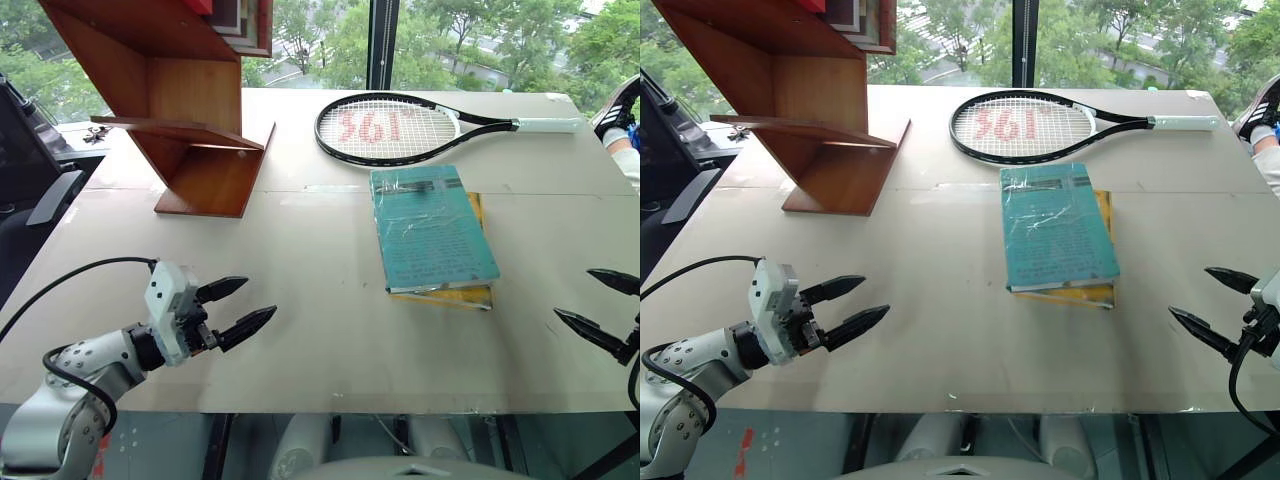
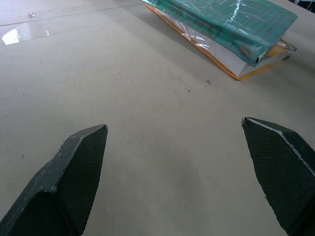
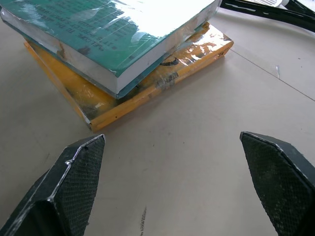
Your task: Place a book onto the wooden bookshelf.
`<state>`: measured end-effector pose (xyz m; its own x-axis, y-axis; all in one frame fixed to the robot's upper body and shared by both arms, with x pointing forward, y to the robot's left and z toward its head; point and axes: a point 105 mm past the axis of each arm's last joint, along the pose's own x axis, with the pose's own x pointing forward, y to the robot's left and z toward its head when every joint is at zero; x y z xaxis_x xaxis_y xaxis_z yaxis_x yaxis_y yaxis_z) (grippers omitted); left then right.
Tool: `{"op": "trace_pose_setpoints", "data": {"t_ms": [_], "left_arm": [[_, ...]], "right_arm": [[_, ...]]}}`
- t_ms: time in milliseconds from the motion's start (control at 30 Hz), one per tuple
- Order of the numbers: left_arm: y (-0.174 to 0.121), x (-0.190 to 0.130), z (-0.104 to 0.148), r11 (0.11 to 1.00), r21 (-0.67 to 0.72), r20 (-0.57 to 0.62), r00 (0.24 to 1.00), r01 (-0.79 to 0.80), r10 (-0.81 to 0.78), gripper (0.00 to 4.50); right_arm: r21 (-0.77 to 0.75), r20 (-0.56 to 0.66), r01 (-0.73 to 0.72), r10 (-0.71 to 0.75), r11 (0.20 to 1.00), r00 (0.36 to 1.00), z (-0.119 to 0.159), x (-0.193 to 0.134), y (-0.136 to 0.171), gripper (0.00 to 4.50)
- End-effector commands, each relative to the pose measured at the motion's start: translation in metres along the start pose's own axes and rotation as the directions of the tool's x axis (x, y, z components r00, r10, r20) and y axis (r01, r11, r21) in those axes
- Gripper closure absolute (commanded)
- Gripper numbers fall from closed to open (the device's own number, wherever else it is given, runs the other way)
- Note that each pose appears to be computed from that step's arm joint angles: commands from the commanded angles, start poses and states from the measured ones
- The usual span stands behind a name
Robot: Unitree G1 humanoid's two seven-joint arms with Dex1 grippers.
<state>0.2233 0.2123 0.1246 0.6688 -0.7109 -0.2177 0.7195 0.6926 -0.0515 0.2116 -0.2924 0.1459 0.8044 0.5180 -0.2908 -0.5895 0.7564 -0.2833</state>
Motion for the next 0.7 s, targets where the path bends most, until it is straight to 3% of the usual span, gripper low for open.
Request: {"op": "trace_pose_setpoints", "data": {"t_ms": [33,100,167,233,367,533,700], "left_arm": [[0.002,0.005,0.020,0.998,0.065,0.056,0.998,0.002,-0.006,0.00],[0.000,0.014,0.036,0.995,0.098,0.102,0.994,0.023,-0.033,0.00],[-0.004,0.018,0.042,0.991,0.128,0.122,0.991,0.048,-0.064,0.00],[-0.010,0.020,0.047,0.989,0.107,0.152,0.981,0.104,-0.120,0.00],[-0.032,0.017,0.055,0.951,0.171,0.142,0.948,0.258,-0.283,0.00],[-0.044,0.010,0.054,0.914,0.222,0.097,0.925,0.339,-0.366,0.00],[-0.046,0.007,0.056,0.916,0.228,0.101,0.928,0.330,-0.359,0.00]], "right_arm": [[-0.004,0.051,0.050,-0.050,0.999,0.997,0.014,0.011,0.000,0.14],[-0.008,0.092,0.110,-0.109,0.994,0.990,0.036,0.031,0.004,0.14],[-0.039,0.044,0.179,-0.177,0.983,0.983,0.045,0.041,0.002,0.14],[0.009,0.022,0.121,-0.121,0.993,0.992,0.053,0.054,0.007,0.14],[0.051,-0.022,0.185,-0.184,0.981,0.983,0.070,0.075,-0.009,1.99],[0.026,-0.124,0.186,-0.182,0.982,0.975,0.079,0.106,-0.018,4.41],[0.009,-0.182,0.161,-0.156,0.987,0.971,0.076,0.129,-0.026,4.46]]}}
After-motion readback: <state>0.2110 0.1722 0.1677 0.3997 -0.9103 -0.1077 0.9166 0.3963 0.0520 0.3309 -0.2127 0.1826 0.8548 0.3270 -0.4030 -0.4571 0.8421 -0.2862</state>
